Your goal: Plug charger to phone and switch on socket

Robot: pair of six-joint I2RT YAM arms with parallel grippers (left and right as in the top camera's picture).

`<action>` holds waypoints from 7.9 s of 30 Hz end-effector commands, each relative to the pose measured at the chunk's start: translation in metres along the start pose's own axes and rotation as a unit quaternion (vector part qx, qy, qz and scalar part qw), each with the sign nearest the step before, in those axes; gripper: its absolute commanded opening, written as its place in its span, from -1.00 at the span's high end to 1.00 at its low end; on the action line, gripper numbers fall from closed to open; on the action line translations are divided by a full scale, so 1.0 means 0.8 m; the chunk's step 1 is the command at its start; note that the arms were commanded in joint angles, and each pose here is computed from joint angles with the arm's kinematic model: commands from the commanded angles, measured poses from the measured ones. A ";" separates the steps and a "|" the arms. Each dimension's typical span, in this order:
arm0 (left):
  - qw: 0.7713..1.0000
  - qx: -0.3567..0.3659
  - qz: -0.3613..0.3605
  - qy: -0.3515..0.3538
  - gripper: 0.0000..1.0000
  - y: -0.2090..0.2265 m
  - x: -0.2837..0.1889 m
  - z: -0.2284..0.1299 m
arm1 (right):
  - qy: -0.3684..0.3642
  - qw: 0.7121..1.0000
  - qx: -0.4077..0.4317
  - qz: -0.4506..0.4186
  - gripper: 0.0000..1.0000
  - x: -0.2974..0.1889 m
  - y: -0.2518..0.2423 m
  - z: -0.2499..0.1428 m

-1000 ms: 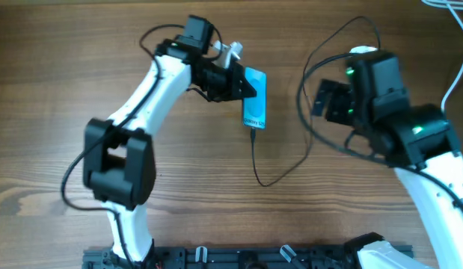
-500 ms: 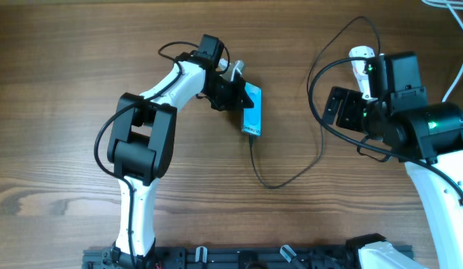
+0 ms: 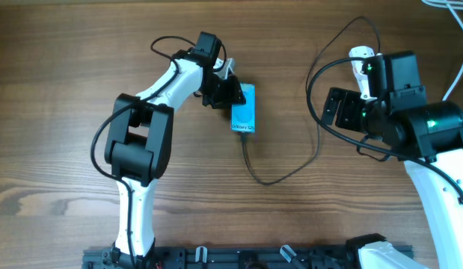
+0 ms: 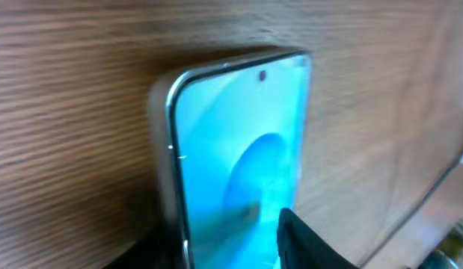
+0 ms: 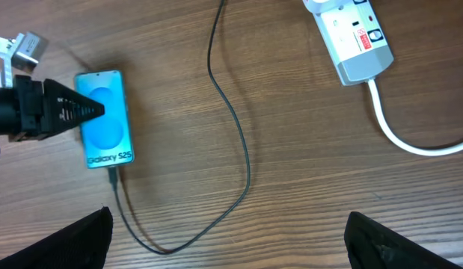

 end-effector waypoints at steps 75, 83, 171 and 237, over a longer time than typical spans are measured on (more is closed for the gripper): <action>0.945 0.052 0.173 -0.274 -1.00 -0.067 -0.338 -0.038 | 0.191 0.920 0.328 -0.097 -0.99 0.351 -0.259 0.111; 0.944 0.052 0.173 -0.274 -1.00 -0.066 -0.338 -0.038 | 0.198 0.919 0.327 -0.098 -0.99 0.351 -0.257 0.108; 0.945 0.052 0.173 -0.274 -1.00 -0.067 -0.338 -0.038 | -0.203 0.970 0.030 0.134 -0.99 -0.107 -0.057 -0.067; 0.944 0.052 0.173 -0.274 -1.00 -0.066 -0.338 -0.038 | -0.505 0.848 -0.137 0.083 -1.00 0.084 -0.073 -0.131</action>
Point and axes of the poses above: each gripper's point midway between its finger pads, its own x axis out along the fingers, its own y axis along the line the jaws close on, z = x × y, the point moved 5 cm from there along -x, back along the fingers
